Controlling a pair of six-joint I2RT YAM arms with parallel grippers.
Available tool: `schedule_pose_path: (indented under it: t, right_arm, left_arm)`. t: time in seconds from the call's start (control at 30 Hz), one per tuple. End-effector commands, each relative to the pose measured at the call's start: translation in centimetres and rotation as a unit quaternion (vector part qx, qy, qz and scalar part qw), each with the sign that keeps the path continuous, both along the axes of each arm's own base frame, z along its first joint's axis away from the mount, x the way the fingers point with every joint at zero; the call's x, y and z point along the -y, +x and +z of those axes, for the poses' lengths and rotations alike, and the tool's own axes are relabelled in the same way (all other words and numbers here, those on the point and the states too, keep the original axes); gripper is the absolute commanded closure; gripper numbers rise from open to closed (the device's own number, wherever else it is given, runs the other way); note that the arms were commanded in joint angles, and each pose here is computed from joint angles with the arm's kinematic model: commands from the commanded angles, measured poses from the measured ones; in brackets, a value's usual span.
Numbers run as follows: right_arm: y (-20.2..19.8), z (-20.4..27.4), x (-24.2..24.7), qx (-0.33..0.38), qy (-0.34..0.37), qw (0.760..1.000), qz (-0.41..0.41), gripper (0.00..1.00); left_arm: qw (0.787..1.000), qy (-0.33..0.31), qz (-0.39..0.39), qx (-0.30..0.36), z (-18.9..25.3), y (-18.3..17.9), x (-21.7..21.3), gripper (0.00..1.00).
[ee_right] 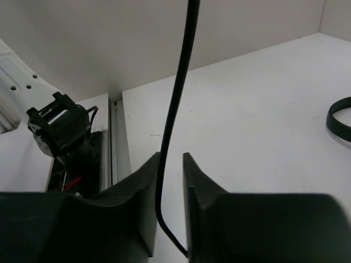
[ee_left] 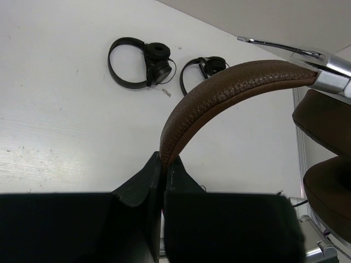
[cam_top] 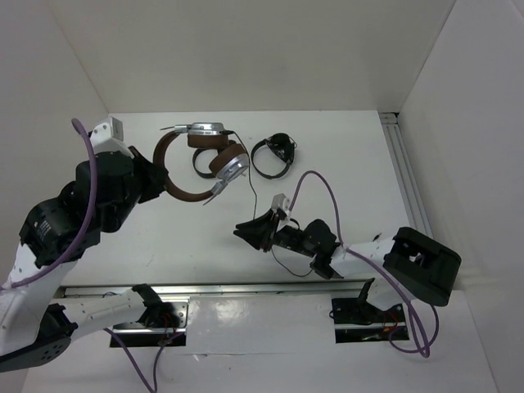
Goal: Wrap the headphones
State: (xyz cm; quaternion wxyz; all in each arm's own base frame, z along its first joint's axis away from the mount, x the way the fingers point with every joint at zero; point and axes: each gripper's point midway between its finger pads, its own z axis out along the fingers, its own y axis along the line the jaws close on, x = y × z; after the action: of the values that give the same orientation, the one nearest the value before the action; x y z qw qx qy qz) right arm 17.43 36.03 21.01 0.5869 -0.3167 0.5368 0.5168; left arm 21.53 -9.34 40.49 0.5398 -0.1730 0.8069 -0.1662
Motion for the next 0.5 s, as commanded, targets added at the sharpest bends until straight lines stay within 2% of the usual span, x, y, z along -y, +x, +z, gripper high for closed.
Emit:
schedule_pose_path:
  t: [0.0,0.03,0.07,0.1,0.23,0.37,0.43,0.47]
  right_arm:
    - [-0.8,1.2,0.1,0.021,0.028,0.999,0.008,0.76]
    - [-1.0,1.2,0.0,0.02,0.028,0.999,0.008,0.83]
    - [-1.0,0.9,-0.1,0.017,0.023,1.0,0.008,0.94]
    - [-0.9,0.7,-0.1,0.014,0.019,1.0,0.008,1.0]
    - [-1.0,0.4,-0.5,0.011,0.011,1.0,0.005,1.0]
    - [-1.5,-0.5,-1.4,0.002,-0.009,1.0,-0.01,0.96]
    - [-1.2,-0.4,-2.3,0.012,-0.03,0.999,-0.043,0.99]
    - [0.1,-0.4,-2.0,0.003,-0.037,0.994,-0.099,1.0]
  left_arm:
    - [0.995,-0.063,0.049,0.06,4.1,0.9,-0.8,1.0]
    - [0.995,-0.068,0.051,0.06,4.1,0.9,-0.8,1.0]
    - [0.995,-0.064,0.057,0.053,3.7,1.2,-0.8,1.0]
    - [0.995,-0.062,0.061,0.054,3.7,1.2,-0.9,1.0]
    - [0.992,-0.078,0.079,0.053,3.6,1.4,-1.1,1.0]
    - [0.988,-0.086,0.12,0.05,2.4,1.8,-1.9,1.0]
    - [0.983,-0.082,0.156,0.051,1.7,2.2,-2.8,1.0]
    - [0.982,-0.075,0.169,0.047,1.1,2.4,-3.0,1.0]
